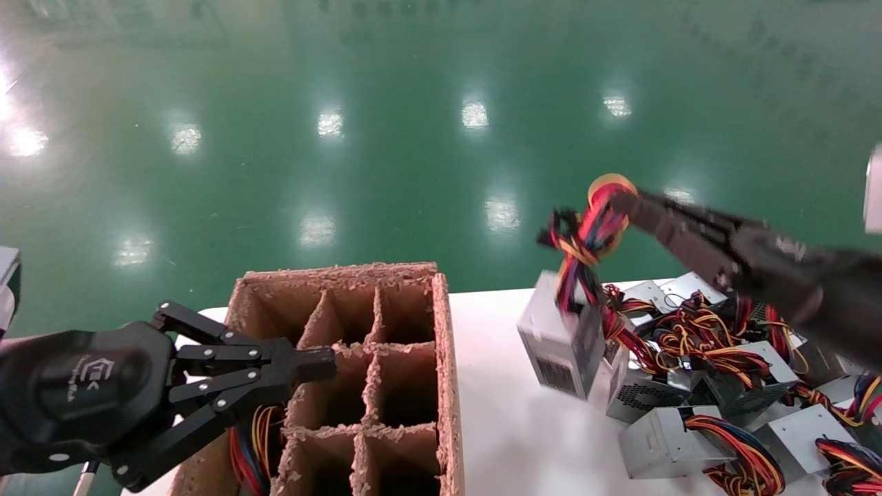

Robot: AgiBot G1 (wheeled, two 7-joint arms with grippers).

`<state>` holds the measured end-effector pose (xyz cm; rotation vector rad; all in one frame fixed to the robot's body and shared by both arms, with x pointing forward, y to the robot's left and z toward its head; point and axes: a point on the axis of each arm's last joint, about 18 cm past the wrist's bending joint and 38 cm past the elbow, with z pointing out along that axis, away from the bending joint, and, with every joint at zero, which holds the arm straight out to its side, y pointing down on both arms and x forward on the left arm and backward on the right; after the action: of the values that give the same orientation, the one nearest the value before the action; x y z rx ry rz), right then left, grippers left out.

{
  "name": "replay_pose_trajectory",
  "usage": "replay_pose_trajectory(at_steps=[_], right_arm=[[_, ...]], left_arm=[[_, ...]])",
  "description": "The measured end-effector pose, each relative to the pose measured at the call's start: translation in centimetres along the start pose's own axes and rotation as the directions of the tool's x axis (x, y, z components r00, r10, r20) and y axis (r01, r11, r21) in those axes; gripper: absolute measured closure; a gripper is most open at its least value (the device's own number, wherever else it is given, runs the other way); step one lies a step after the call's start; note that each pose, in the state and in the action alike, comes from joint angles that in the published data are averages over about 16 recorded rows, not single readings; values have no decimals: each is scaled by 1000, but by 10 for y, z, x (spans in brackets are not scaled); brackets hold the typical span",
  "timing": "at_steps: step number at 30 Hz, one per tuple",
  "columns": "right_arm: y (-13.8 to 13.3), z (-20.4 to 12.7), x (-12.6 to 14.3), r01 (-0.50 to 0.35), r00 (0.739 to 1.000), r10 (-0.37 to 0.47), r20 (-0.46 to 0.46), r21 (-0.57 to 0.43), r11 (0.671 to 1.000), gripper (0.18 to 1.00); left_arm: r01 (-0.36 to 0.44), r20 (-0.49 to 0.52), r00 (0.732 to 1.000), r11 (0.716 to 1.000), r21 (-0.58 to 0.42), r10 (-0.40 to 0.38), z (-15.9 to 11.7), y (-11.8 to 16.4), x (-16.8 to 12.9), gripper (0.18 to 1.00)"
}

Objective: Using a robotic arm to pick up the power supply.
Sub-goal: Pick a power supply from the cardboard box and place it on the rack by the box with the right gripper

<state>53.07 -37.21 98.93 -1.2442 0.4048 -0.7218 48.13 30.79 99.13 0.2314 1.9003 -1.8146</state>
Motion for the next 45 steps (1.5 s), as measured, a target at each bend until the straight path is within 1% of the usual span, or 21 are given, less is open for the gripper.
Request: replay_pose_trajectory(at_steps=[10, 18, 25, 33, 45], right_arm=[[48, -30, 3, -65, 997, 60, -54, -102, 993, 959], [73, -51, 9, -96, 992, 84, -89, -144, 985, 959], [83, -70, 22, -106, 988, 86, -132, -155, 982, 960], [89, -91, 35, -115, 980, 86, -179, -160, 980, 960], [100, -116, 39, -138, 974, 100, -205, -183, 973, 960]], left_arm=[[0, 0, 1000, 1000, 0, 0, 0, 0, 0, 993], [0, 0, 1000, 1000, 0, 0, 0, 0, 0, 993], [0, 0, 1000, 1000, 0, 0, 0, 0, 0, 993], [0, 0, 1000, 1000, 0, 0, 0, 0, 0, 993], [0, 0, 1000, 1000, 0, 0, 0, 0, 0, 993]])
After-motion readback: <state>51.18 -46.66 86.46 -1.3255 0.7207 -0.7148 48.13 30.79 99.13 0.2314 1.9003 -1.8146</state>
